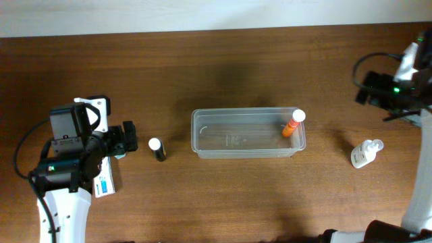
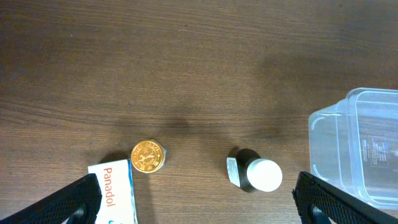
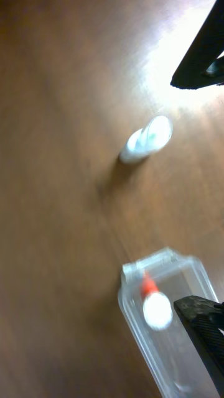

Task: Pack container
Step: 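Grasp the clear spray bottle with the right gripper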

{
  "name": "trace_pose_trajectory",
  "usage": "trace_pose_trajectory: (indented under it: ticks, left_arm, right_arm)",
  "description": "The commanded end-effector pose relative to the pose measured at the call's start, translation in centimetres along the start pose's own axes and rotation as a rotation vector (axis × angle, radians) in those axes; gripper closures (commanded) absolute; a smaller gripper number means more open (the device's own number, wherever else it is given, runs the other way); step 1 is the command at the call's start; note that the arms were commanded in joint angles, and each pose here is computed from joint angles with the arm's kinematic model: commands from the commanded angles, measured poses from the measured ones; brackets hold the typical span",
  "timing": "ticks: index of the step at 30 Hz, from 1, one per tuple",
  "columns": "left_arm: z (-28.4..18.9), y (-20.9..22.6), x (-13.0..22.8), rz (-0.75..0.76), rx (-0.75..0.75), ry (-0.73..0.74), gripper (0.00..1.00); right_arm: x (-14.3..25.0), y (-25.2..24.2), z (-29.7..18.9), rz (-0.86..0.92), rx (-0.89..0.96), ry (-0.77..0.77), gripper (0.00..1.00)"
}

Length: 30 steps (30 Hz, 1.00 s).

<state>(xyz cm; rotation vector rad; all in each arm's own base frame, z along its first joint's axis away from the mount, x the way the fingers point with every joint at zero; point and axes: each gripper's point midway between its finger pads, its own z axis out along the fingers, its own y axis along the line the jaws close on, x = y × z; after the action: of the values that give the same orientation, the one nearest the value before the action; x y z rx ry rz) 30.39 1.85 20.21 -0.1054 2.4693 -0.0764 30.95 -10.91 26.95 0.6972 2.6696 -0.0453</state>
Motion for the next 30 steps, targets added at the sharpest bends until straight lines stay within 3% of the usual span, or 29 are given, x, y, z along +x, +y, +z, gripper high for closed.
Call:
trace_pose_trajectory:
  ticks: [1,7,12,15,22,30]
  left_arm:
    - [-0.5,-0.2,-0.9,-0.009,0.012,-0.025,0.01]
    - [-0.5,-0.2,-0.9,-0.009,0.012,-0.025,0.01]
    - [-0.5,-0.2,-0.9,-0.009,0.012,-0.025,0.01]
    - [-0.5,-0.2,-0.9,-0.009,0.012,-0.025,0.01]
    - [-0.5,-0.2,-0.9,-0.009,0.012,-0.025,0.01]
    - [-0.5,-0.2,-0.9,-0.009,0.012,-0.025,0.01]
  right_arm:
    - [2.2,-3.4,3.7,0.118,0.043,0.143,0.02]
    - [6.4,-6.1,9.9,0.217,0.043,0.303,0.02]
    - [7.5,-6.9,12.8,0.239,0.046,0.318,0.02]
    - [7.3,-6.9,13.2,0.239,0.045,0.311,0.09]
    - [7.2,-6.9,13.2,0.239,0.045,0.309,0.43]
    - [7.2,-7.0,13.7,0.239,0.045,0.307,0.46]
